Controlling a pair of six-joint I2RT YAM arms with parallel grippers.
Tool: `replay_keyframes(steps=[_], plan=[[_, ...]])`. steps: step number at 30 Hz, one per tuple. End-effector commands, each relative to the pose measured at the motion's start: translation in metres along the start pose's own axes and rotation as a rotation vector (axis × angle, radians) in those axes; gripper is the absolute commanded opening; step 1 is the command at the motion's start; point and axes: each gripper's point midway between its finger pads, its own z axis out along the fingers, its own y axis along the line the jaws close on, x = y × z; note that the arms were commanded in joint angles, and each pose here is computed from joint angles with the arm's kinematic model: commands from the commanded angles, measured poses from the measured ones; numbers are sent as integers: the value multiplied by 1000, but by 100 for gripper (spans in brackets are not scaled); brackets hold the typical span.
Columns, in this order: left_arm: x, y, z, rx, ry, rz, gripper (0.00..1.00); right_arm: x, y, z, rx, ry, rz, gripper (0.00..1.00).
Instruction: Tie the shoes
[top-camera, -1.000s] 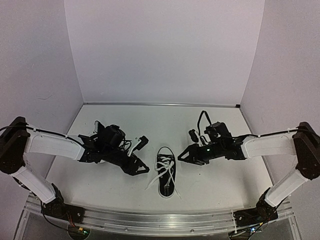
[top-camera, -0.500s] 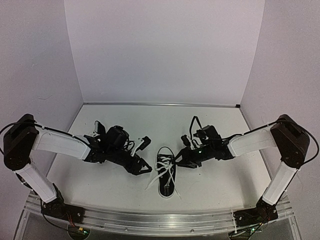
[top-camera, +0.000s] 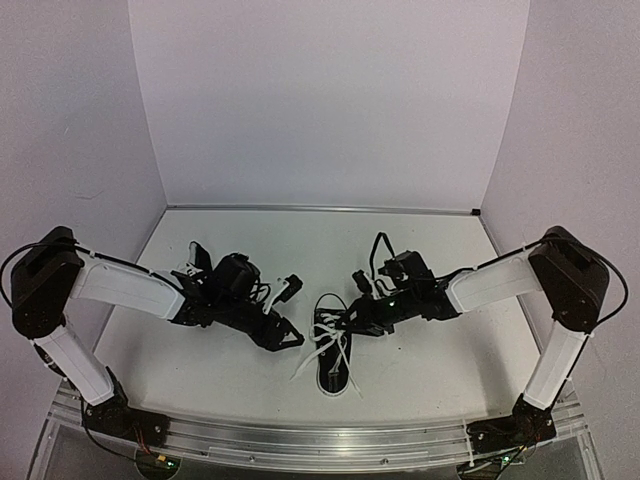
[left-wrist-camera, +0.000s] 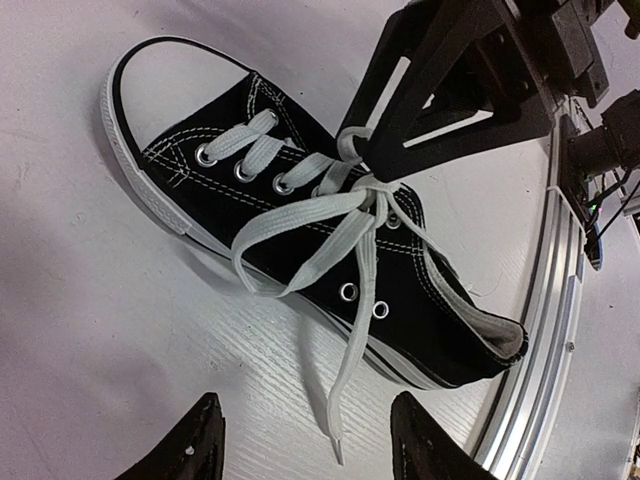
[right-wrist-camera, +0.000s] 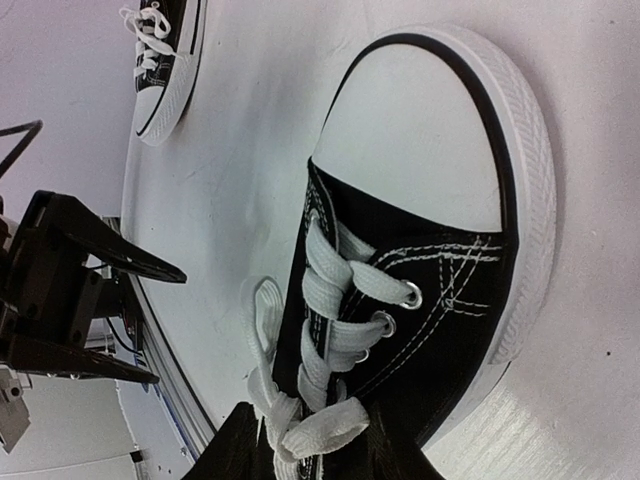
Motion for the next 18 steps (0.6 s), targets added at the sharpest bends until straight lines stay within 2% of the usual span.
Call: replay_keyframes(steps=[1, 8, 13, 18], plan=[[-24, 5, 2, -22, -52, 2, 56, -9, 14, 4, -30, -15, -41, 24], [-28, 10, 10, -26, -43, 29, 55, -10, 15, -2, -14, -30, -45, 1], [-32, 4, 18, 20, -33, 120, 52, -12, 17, -6, -9, -43, -51, 0], [-33, 7, 32, 32, -5, 150, 51, -13, 18, -9, -7, -52, -51, 0]])
